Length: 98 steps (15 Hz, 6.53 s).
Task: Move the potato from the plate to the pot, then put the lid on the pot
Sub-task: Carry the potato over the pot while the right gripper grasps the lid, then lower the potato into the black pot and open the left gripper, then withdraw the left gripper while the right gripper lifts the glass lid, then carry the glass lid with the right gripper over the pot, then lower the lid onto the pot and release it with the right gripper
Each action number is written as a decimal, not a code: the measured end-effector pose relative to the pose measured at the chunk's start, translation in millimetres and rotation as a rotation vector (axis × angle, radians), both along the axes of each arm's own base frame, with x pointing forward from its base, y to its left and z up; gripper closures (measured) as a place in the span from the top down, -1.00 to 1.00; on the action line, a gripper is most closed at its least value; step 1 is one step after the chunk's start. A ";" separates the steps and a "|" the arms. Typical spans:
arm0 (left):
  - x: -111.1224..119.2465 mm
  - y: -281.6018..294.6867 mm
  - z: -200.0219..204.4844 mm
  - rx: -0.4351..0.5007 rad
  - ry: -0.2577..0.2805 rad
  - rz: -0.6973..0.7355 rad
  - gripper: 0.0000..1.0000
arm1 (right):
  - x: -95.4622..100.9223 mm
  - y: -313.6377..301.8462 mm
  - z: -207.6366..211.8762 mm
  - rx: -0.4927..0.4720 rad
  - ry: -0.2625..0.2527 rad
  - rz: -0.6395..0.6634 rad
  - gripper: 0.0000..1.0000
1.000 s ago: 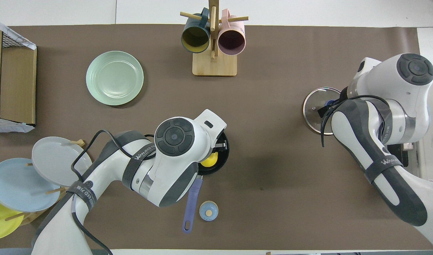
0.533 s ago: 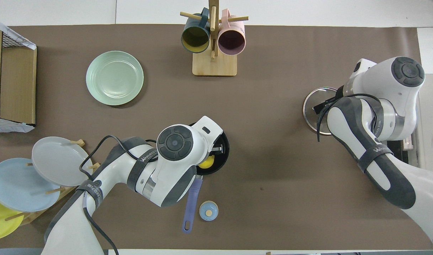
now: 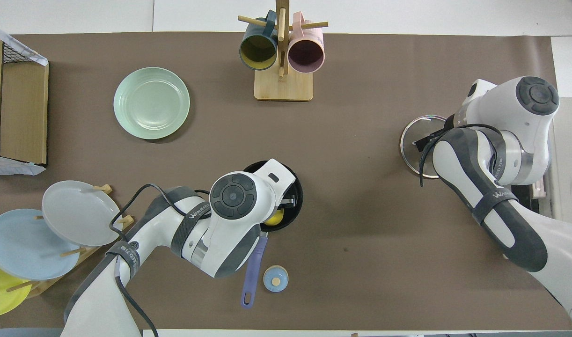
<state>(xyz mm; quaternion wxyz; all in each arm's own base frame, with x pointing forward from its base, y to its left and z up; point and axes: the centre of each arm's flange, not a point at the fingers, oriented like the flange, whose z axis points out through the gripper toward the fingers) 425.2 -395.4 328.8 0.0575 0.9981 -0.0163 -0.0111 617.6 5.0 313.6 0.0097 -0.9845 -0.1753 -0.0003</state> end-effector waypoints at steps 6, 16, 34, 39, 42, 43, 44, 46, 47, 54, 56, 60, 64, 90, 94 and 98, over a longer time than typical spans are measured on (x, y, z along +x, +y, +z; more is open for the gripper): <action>-2.5 -2.7 0.4 0.015 -0.015 -0.026 1.00 | -0.3 -0.4 1.0 0.001 0.012 -0.001 0.92; 17.3 15.9 52.1 0.007 -0.028 -0.026 1.00 | -0.3 0.6 2.9 0.003 0.017 -0.001 0.18; 110.4 336.5 290.8 0.066 -0.035 -0.104 1.00 | -3.4 190.1 104.0 0.039 0.091 -0.203 0.18; 102.7 336.1 313.1 0.082 -0.020 -0.113 1.00 | -53.9 325.2 134.5 0.043 0.068 -0.316 0.18; 102.3 336.1 332.1 0.093 -0.043 -0.068 1.00 | -78.0 365.6 137.6 0.042 0.068 -0.369 0.18; 103.6 334.3 334.0 0.093 -0.046 -0.030 1.00 | -84.3 375.3 137.7 0.043 0.067 -0.381 0.18; 105.0 331.9 334.7 0.093 -0.050 -0.001 1.00 | -90.4 384.4 137.0 0.045 0.065 -0.387 0.18; 108.0 328.6 333.6 0.092 -0.057 0.022 1.00 | -97.3 396.3 131.9 0.057 0.054 -0.395 0.18; 110.1 328.0 331.8 0.092 -0.063 0.026 1.00 | -97.9 398.1 128.3 0.061 0.050 -0.398 0.18; 117.0 321.5 322.3 0.091 -0.067 0.022 1.00 | -112.0 415.7 109.6 0.082 0.029 -0.374 0.18; 114.4 322.3 320.9 0.095 -0.043 0.022 1.00 | -113.3 416.5 107.8 0.082 0.030 -0.373 0.18; 109.7 323.1 318.7 0.100 -0.004 0.019 1.00 | -116.7 417.4 100.1 0.077 0.033 -0.369 0.18; 109.4 321.0 318.8 0.090 -0.003 0.017 1.00 | -121.7 419.4 88.4 0.078 0.031 -0.364 0.18; 109.7 323.2 318.5 0.102 -0.010 -0.070 1.00 | -124.2 420.1 79.6 0.088 0.022 -0.373 0.20; 109.6 323.4 317.5 0.103 -0.007 -0.074 1.00 | -123.7 419.7 79.8 0.088 0.021 -0.375 0.52; 109.7 324.8 317.7 0.104 -0.007 -0.071 1.00 | -111.6 412.2 102.6 0.092 0.013 -0.393 1.00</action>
